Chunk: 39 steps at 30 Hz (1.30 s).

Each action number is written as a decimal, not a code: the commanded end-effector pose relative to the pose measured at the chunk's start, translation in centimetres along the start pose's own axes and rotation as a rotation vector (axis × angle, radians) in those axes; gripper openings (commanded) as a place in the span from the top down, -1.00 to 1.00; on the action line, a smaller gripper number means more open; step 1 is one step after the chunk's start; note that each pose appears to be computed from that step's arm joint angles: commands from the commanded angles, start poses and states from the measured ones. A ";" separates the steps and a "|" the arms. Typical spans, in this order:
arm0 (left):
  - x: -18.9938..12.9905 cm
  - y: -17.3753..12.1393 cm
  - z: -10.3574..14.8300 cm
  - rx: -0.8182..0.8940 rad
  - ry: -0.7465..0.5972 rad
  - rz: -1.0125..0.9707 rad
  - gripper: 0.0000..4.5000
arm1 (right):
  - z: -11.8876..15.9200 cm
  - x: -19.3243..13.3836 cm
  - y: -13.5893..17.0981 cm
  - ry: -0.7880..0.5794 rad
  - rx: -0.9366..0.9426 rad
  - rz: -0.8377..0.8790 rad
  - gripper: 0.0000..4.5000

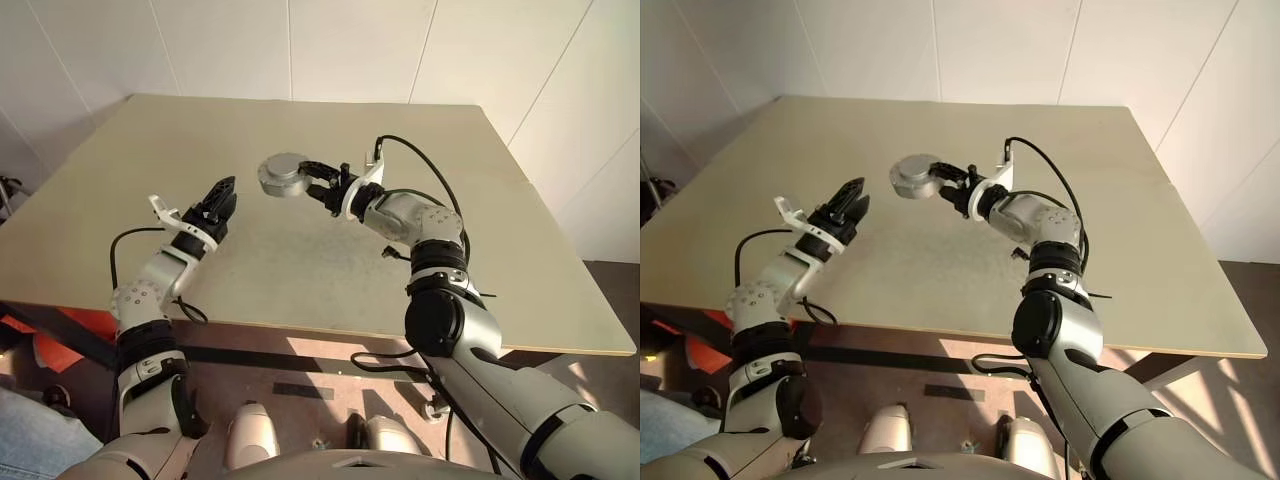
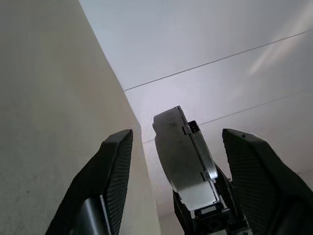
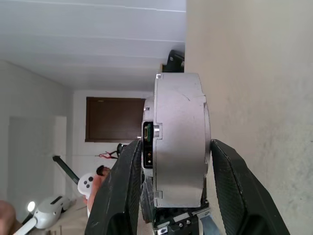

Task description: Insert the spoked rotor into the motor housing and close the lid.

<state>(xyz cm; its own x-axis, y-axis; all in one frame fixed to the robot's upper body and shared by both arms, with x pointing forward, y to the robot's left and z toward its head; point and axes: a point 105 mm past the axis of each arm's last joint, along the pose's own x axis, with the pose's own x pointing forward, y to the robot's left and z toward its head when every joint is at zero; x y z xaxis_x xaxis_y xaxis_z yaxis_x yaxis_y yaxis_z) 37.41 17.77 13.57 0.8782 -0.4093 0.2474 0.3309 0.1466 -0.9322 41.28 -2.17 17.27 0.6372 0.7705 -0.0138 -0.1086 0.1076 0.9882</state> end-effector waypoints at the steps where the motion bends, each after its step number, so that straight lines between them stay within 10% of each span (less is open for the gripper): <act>1: 0.6 -1.4 -0.2 -0.076 0.021 -0.076 -0.99 | 0.1 0.1 4.8 0.007 -0.058 0.148 0.11; 27: 3.6 -3.0 -3.6 -0.165 0.176 -0.142 -0.99 | -1.4 0.1 4.0 0.034 -0.104 0.124 0.11; 35: 3.8 -2.8 -3.5 -0.161 0.161 -0.136 0.02 | -1.2 0.0 3.7 0.025 -0.108 0.114 0.11; 39: 3.7 -2.6 -3.5 -0.163 0.164 -0.127 0.05 | -1.1 0.1 3.7 0.020 -0.115 0.107 0.11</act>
<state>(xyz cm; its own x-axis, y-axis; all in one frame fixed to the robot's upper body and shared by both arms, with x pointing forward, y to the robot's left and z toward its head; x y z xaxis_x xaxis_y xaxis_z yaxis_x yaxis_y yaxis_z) 38.34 12.53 14.74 0.7696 -0.5606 0.3056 0.3232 -0.0706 -0.9437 39.97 -0.76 17.36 0.5985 0.8004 -0.0328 -0.1579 0.1581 0.9747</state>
